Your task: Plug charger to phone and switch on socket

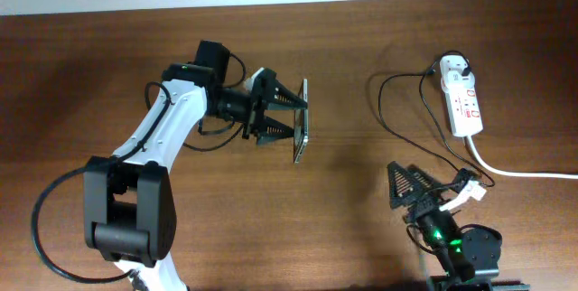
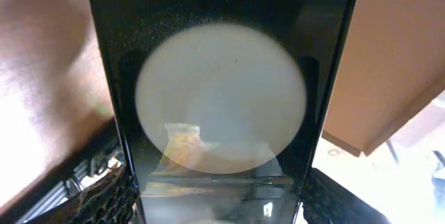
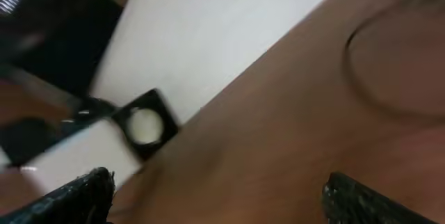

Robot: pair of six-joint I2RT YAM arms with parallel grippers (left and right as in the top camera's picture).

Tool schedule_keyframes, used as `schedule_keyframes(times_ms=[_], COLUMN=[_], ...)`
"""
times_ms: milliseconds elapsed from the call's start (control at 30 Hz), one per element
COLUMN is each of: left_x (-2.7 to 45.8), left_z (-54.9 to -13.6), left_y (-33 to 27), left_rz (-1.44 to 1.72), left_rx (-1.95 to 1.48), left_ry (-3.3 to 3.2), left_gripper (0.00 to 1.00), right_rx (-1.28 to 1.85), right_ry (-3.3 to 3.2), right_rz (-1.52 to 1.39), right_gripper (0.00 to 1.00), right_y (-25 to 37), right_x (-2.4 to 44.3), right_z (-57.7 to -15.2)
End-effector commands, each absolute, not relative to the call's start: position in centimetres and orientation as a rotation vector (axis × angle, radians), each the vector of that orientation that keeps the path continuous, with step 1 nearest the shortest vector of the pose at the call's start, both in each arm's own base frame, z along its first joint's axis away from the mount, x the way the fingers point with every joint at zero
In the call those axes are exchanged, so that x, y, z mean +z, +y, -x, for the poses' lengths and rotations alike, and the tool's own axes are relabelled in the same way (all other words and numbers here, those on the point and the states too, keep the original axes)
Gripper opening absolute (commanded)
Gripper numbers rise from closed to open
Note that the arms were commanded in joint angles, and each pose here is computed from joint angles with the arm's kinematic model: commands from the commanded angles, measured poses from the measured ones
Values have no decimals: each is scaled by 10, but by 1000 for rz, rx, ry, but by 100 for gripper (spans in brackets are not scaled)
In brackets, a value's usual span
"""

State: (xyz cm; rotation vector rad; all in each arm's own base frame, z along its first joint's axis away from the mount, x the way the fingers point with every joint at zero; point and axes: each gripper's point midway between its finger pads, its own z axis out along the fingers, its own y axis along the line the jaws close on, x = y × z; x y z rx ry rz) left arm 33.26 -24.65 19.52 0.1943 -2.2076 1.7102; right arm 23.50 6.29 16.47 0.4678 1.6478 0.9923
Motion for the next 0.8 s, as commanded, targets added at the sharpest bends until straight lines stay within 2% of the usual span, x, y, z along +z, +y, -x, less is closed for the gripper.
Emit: schedule_keyframes(times_ms=[0, 67, 133, 267, 400, 500, 767], left_x=[195, 191, 182, 167, 163, 165, 178], left_z=[-345, -356, -361, -374, -391, -396, -388], left_y=[-249, -249, -247, -242, -240, -241, -247], left_rz=[-142, -135, -147, -189, -290, -398, -568], left_rx=[1756, 1752, 1714, 1633, 1608, 1598, 1581], left_ry=[-2259, -2325, -2394, -2524, -2581, -2539, -2324], left_gripper=[60, 61, 61, 61, 60, 60, 59], right_rx=[1266, 1203, 1070, 961, 857, 929, 583], right_ry=[1672, 1656, 1678, 1790, 2038, 2100, 2057], right_rz=[-606, -586, -411, -338, -260, -95, 13], right_gripper=[99, 99, 99, 99, 99, 99, 99], right_y=[82, 76, 77, 78, 85, 126, 212], right_x=[163, 165, 164, 173, 220, 261, 233], right_z=[-226, -229, -229, -225, -227, -237, -287])
